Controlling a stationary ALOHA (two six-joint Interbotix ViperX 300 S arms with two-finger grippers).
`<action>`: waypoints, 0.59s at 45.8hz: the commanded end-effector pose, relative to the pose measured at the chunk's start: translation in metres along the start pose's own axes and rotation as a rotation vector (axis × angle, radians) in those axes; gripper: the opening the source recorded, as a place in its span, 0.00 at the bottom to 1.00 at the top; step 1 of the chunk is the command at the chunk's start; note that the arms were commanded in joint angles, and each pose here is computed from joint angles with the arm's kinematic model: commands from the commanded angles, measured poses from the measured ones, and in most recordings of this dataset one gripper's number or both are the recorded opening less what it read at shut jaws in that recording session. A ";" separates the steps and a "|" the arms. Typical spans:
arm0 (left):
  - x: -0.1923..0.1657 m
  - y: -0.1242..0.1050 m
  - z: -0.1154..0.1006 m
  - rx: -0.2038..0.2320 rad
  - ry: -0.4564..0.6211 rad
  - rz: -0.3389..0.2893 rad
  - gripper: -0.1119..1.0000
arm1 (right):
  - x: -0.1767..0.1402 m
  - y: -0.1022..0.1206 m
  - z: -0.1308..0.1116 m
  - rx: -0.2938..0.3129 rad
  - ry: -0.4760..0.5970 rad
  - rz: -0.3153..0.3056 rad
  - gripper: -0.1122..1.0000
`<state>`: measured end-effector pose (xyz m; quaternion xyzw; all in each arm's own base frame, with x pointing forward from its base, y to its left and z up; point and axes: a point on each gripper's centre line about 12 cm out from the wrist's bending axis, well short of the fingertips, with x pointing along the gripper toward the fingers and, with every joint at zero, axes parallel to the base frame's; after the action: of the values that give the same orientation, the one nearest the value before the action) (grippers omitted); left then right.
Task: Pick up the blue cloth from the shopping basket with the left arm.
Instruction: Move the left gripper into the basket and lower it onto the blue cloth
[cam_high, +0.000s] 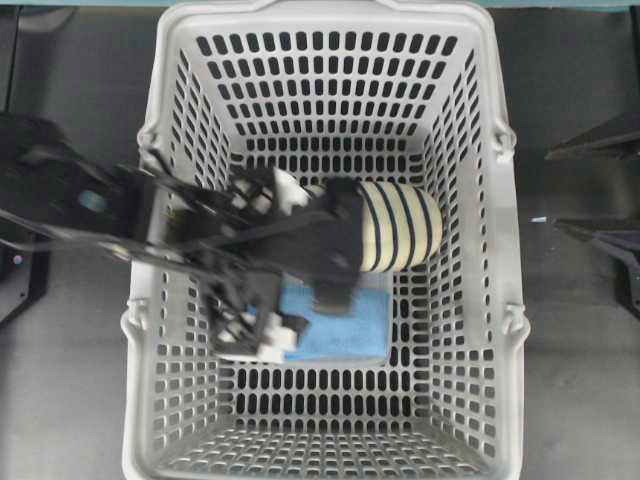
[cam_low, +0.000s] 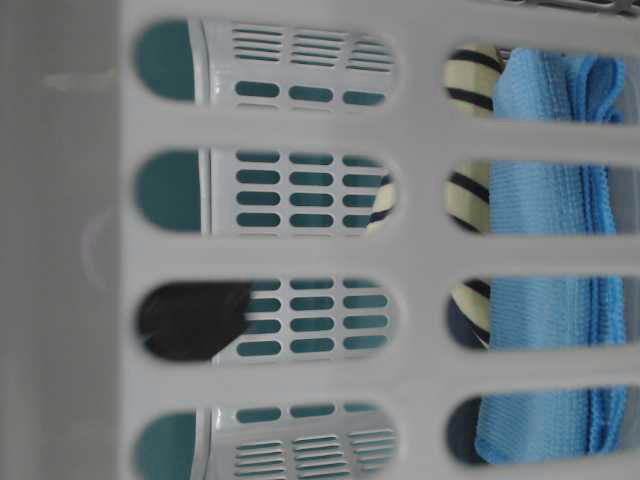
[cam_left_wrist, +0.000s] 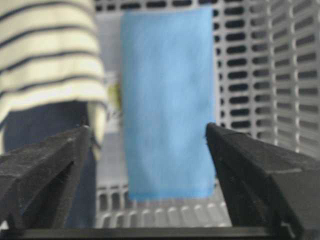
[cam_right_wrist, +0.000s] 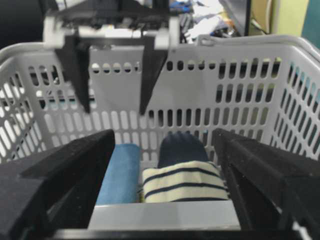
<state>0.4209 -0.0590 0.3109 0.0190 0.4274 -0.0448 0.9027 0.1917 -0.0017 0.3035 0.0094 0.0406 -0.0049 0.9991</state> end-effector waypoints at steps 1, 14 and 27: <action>0.011 -0.008 0.010 0.016 0.003 -0.008 0.90 | 0.001 0.000 0.012 0.005 -0.031 -0.001 0.80; 0.067 -0.019 -0.011 -0.033 0.159 -0.006 0.88 | 0.001 0.000 0.012 0.006 -0.032 -0.001 0.80; 0.098 -0.018 -0.035 -0.066 0.251 0.008 0.88 | 0.001 0.000 0.012 0.005 -0.038 -0.001 0.80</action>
<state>0.4537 -0.0807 0.2110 -0.0037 0.5421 -0.0243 0.8400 0.1918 -0.0018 0.3044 0.0094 0.0368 -0.0049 0.9993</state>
